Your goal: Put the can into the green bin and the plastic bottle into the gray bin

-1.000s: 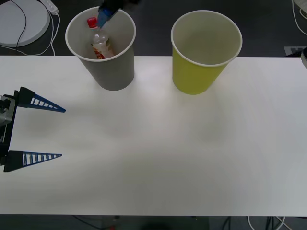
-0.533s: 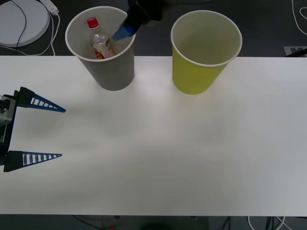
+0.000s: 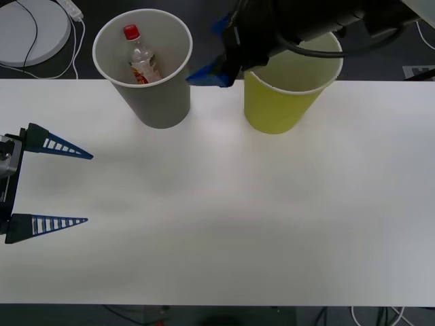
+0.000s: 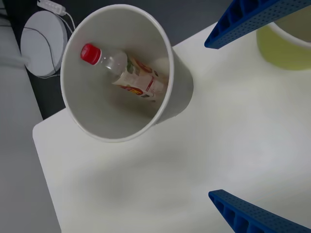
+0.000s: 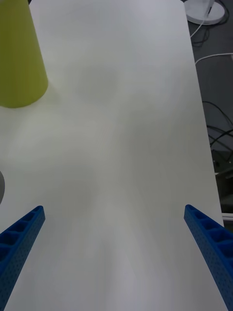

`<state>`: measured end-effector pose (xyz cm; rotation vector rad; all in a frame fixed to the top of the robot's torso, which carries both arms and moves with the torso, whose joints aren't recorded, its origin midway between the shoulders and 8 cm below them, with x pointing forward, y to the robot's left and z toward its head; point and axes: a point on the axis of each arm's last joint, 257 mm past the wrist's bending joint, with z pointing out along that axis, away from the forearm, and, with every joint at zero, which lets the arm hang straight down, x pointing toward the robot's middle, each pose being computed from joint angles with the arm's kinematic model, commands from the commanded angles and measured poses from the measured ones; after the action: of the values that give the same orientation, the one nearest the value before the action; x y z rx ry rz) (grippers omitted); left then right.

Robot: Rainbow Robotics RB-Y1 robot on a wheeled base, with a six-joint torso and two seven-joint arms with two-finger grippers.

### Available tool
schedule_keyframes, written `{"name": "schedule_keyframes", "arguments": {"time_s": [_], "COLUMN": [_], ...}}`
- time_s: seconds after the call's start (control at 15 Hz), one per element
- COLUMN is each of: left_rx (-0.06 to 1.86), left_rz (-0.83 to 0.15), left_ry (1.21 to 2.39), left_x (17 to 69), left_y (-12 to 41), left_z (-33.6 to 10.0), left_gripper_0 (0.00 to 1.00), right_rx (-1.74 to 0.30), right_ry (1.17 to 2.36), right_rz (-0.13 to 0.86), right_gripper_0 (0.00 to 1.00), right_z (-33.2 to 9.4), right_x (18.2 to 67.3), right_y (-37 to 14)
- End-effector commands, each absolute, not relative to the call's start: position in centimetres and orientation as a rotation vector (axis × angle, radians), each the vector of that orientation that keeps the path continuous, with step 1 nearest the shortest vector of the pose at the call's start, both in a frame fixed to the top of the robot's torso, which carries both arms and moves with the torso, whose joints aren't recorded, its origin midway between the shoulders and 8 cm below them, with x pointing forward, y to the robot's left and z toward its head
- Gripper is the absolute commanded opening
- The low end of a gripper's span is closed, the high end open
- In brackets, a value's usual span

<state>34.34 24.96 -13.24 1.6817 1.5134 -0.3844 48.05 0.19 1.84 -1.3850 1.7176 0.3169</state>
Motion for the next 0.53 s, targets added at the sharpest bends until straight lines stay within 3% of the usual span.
{"name": "schedule_keyframes", "arguments": {"time_s": [0.07, 0.53], "left_rx": [1.682, 1.682], "left_rz": [-0.384, -0.384], "left_ry": [1.513, 1.513], "left_x": [34.3, 34.3], "left_y": [25.0, 25.0], "left_z": [-13.2, -13.2], "left_gripper_0": [1.00, 1.00], "right_rx": [-1.391, -1.398], "right_ry": [1.679, 1.593], "right_rz": [0.319, 0.284], "right_gripper_0": [1.00, 1.00], "right_z": [0.7, -2.2], "right_x": [46.5, 43.2], "right_y": [-1.8, -7.3]}}
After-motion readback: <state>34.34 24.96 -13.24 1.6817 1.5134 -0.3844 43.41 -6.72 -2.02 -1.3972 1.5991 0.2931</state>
